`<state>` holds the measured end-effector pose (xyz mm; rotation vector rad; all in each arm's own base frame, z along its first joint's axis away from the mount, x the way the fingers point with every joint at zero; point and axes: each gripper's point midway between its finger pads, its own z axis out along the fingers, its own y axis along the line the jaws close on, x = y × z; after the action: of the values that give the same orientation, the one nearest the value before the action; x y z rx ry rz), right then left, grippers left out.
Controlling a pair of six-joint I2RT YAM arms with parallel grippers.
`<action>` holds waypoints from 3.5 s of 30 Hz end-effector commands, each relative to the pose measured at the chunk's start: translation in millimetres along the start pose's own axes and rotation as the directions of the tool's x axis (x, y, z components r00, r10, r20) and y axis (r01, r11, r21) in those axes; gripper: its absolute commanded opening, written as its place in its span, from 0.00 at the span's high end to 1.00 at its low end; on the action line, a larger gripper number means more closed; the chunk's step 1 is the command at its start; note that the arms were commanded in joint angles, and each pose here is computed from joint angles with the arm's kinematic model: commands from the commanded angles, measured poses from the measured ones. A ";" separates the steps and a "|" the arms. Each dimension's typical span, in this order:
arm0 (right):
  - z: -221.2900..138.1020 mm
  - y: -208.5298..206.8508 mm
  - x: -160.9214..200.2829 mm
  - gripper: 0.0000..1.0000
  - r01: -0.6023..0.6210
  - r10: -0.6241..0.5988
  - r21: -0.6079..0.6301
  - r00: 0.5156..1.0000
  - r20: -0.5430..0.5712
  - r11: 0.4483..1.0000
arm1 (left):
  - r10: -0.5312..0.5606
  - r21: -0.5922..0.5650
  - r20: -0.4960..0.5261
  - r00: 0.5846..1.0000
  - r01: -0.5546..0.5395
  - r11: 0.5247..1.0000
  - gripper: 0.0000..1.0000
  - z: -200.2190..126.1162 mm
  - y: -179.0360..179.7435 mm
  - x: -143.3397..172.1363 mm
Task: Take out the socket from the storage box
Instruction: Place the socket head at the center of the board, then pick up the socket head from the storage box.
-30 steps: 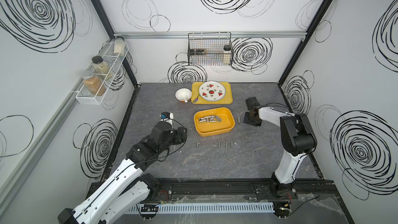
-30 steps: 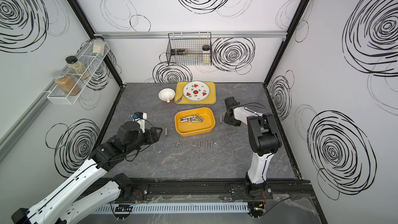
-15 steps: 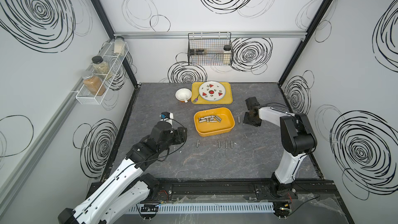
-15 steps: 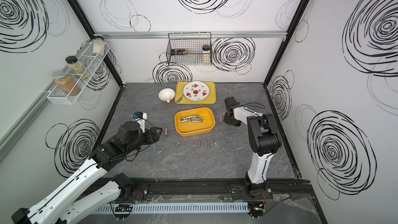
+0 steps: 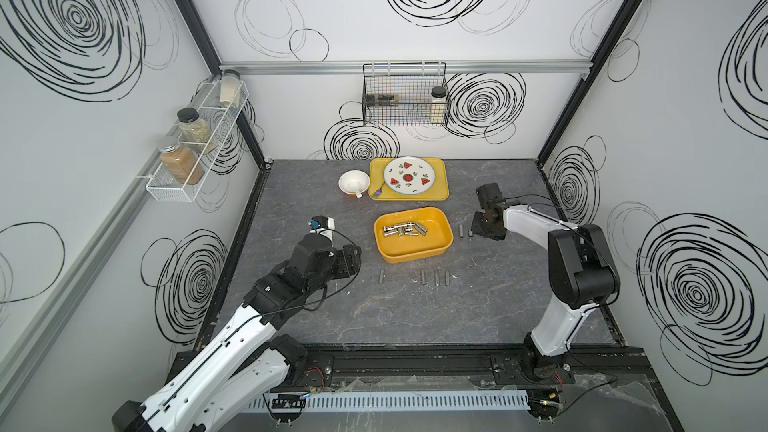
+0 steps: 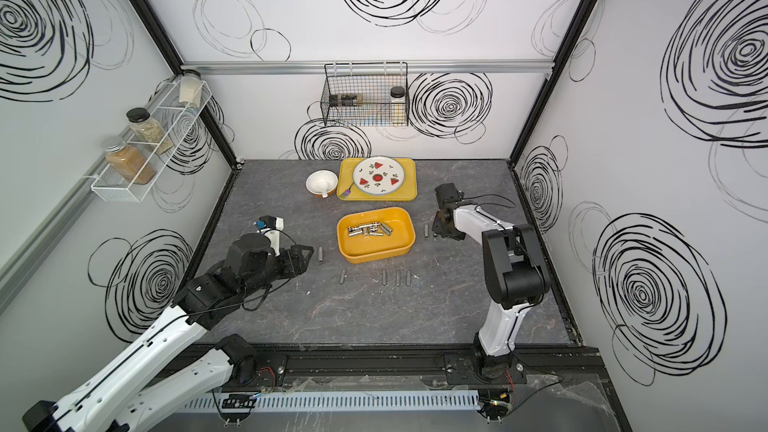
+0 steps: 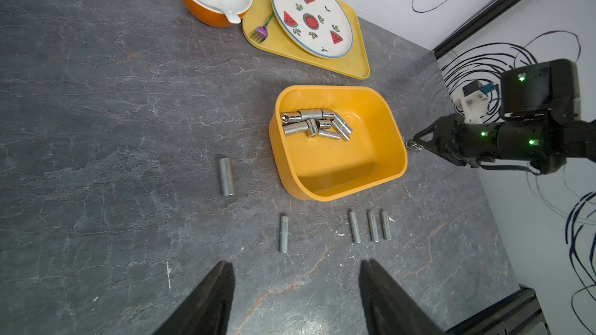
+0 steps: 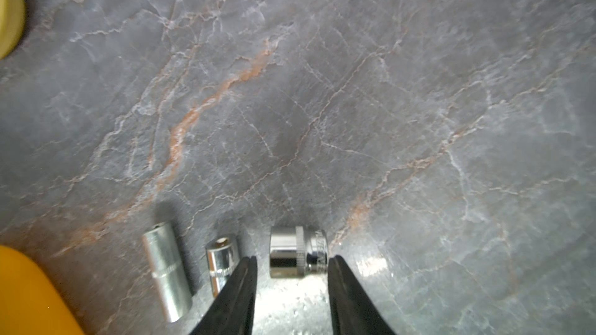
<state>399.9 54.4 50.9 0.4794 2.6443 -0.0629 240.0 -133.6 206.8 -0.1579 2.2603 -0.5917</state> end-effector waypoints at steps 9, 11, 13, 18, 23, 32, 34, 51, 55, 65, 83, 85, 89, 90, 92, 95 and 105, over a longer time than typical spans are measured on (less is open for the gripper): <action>-102.2 -2.4 -56.9 0.56 -0.006 0.029 -0.091 0.967 0.252 0.996 | -0.001 0.000 0.032 0.999 0.001 1.000 0.31 0.7 0.0 -7.0; -122.9 -6.2 -67.2 0.53 -0.023 0.060 -0.115 0.942 0.330 0.993 | -0.004 -0.010 0.035 0.999 0.005 1.000 0.31 0.7 1.8 -7.4; -143.0 -12.9 -73.9 0.43 -0.042 0.096 -0.139 0.908 0.408 0.989 | -0.009 -0.015 0.043 0.999 0.010 1.000 0.31 -0.2 2.8 -8.8; -168.1 -46.4 -71.3 0.00 -0.204 0.280 -0.197 0.780 0.559 0.959 | -0.019 -0.015 0.082 0.996 0.020 1.000 0.30 -4.9 5.3 -14.6; -163.7 -43.0 -57.2 0.00 -0.191 0.319 -0.278 0.772 0.550 0.942 | 0.015 0.044 0.056 0.998 -0.018 0.999 0.30 2.4 -10.3 -17.7; -121.5 8.8 -6.7 0.18 -0.038 0.195 -0.439 0.928 0.319 0.898 | 0.211 -0.049 -0.103 0.972 -0.217 0.975 0.33 73.7 -70.9 -9.0; -124.6 16.7 1.4 0.27 -0.014 0.186 -0.490 0.934 0.305 0.871 | 0.231 -0.043 -0.142 0.962 -0.240 0.970 0.34 95.9 -79.6 -4.9; -163.5 42.2 44.1 0.30 0.073 0.151 -0.629 0.943 0.296 0.774 | 0.220 -0.137 -0.327 0.919 -0.277 0.951 0.44 228.6 -42.6 -5.5; -154.0 49.2 52.0 0.30 0.072 0.129 -0.630 0.955 0.267 0.774 | 0.241 -0.126 -0.368 0.898 -0.305 0.944 0.45 239.1 -34.3 3.5; -146.6 51.9 55.2 0.30 0.066 0.122 -0.628 0.960 0.251 0.775 | 0.211 -0.102 -0.408 0.888 -0.274 0.956 0.46 261.6 -8.4 13.7; -135.7 53.6 58.1 0.30 0.052 0.102 -0.606 0.971 0.216 0.794 | 0.193 -0.135 -0.476 0.858 -0.288 0.948 0.47 276.4 3.1 50.0; -135.6 53.4 58.1 0.30 0.051 0.102 -0.605 0.971 0.216 0.794 | 0.199 -0.138 -0.480 0.854 -0.298 0.944 0.47 277.2 -0.6 53.6; -136.6 52.6 57.4 0.30 0.052 0.104 -0.604 0.970 0.221 0.795 | 0.201 -0.148 -0.486 0.851 -0.307 0.940 0.47 274.6 -4.1 59.9; -136.7 52.5 57.5 0.30 0.052 0.104 -0.604 0.970 0.222 0.795 | 0.192 -0.153 -0.487 0.852 -0.300 0.942 0.48 273.3 -3.4 60.8; -136.8 52.3 56.9 0.30 0.052 0.106 -0.603 0.969 0.223 0.796 | 0.180 -0.161 -0.487 0.855 -0.290 0.943 0.50 270.1 -3.4 61.1; -137.0 52.6 57.1 0.30 0.052 0.105 -0.604 0.969 0.222 0.796 | 0.173 -0.174 -0.485 0.857 -0.289 0.941 0.51 264.5 -3.0 60.7; -136.9 52.5 56.7 0.30 0.054 0.103 -0.602 0.969 0.224 0.797 | 0.157 -0.190 -0.465 0.871 -0.272 0.943 0.47 257.2 -3.7 55.0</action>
<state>310.5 137.1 142.9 0.2569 2.2511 0.6693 396.9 -256.1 22.5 0.1507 2.7169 -0.2674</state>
